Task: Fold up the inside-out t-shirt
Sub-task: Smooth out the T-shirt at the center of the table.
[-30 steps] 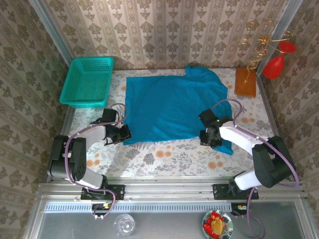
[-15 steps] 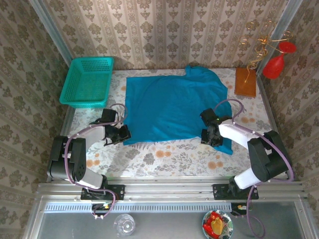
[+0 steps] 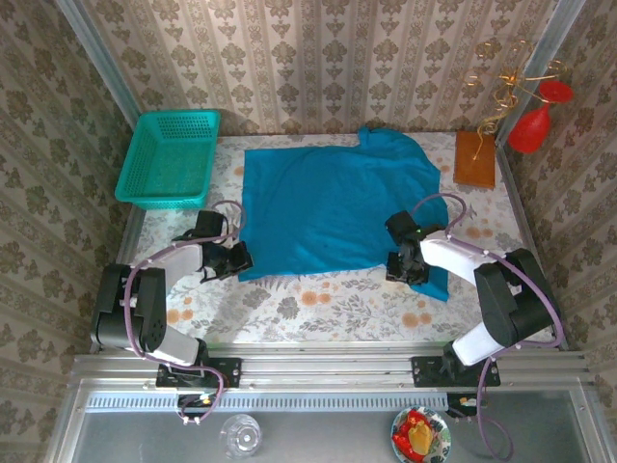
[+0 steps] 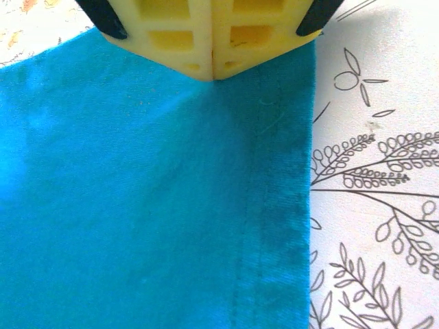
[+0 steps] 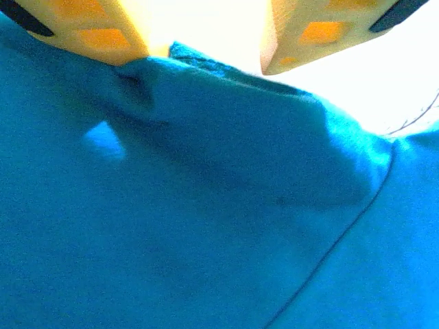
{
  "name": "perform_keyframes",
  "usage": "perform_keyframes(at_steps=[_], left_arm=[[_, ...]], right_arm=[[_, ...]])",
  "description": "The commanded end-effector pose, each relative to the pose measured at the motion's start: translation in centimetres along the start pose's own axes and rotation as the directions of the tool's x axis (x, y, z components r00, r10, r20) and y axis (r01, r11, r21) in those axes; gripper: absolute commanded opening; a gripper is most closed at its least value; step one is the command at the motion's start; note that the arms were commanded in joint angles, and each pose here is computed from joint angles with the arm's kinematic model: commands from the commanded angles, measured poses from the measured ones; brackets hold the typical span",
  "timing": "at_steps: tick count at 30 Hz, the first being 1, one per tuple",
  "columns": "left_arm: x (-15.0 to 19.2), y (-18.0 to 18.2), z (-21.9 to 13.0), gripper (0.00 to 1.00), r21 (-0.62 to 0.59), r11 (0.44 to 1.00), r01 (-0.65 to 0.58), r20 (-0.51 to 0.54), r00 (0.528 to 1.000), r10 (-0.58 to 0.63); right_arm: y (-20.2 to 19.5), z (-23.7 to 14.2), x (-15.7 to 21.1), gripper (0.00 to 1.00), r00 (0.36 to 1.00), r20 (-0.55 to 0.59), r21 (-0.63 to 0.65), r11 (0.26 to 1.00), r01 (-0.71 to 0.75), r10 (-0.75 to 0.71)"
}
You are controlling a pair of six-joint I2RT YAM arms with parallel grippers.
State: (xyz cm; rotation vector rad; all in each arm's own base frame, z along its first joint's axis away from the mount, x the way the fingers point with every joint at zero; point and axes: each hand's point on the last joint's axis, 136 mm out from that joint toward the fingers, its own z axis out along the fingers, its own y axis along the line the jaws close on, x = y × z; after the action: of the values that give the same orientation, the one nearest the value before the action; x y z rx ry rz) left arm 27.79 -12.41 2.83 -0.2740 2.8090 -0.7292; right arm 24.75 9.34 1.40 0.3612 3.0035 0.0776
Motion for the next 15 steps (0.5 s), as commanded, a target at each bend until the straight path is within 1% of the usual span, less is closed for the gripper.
perform_keyframes(at_steps=[1,4,8,12,14,15], left_arm=[[0.3,0.1,-0.4,0.08,-0.001,1.000,-0.002,-0.004,1.000,0.002],[0.3,0.1,-0.4,0.08,-0.002,1.000,-0.004,-0.006,1.000,0.004],[0.3,0.2,-0.4,0.08,-0.005,1.000,-0.003,-0.010,1.000,0.003],[0.3,0.0,-0.6,0.08,-0.001,1.000,-0.007,-0.011,1.000,0.007],[0.1,-0.2,-0.9,0.08,0.001,1.000,-0.011,-0.004,1.000,0.011],[0.0,-0.4,-1.1,0.08,0.002,1.000,-0.016,0.002,1.000,0.016]], right_arm=[[2.1,0.2,2.5,0.44,0.995,-0.096,-0.111,0.994,0.019,-0.030],[3.5,-0.2,3.5,0.46,0.991,-0.122,-0.166,0.985,0.041,-0.062],[4.3,-1.6,4.0,0.51,0.987,-0.123,-0.196,0.978,0.075,-0.101],[4.6,-3.4,3.6,0.55,0.990,-0.079,-0.231,0.968,0.100,-0.121],[4.3,-3.9,3.1,0.57,0.992,-0.048,-0.209,0.972,0.108,-0.120],[3.7,-4.0,2.6,0.59,0.993,-0.025,-0.172,0.979,0.110,-0.116]])
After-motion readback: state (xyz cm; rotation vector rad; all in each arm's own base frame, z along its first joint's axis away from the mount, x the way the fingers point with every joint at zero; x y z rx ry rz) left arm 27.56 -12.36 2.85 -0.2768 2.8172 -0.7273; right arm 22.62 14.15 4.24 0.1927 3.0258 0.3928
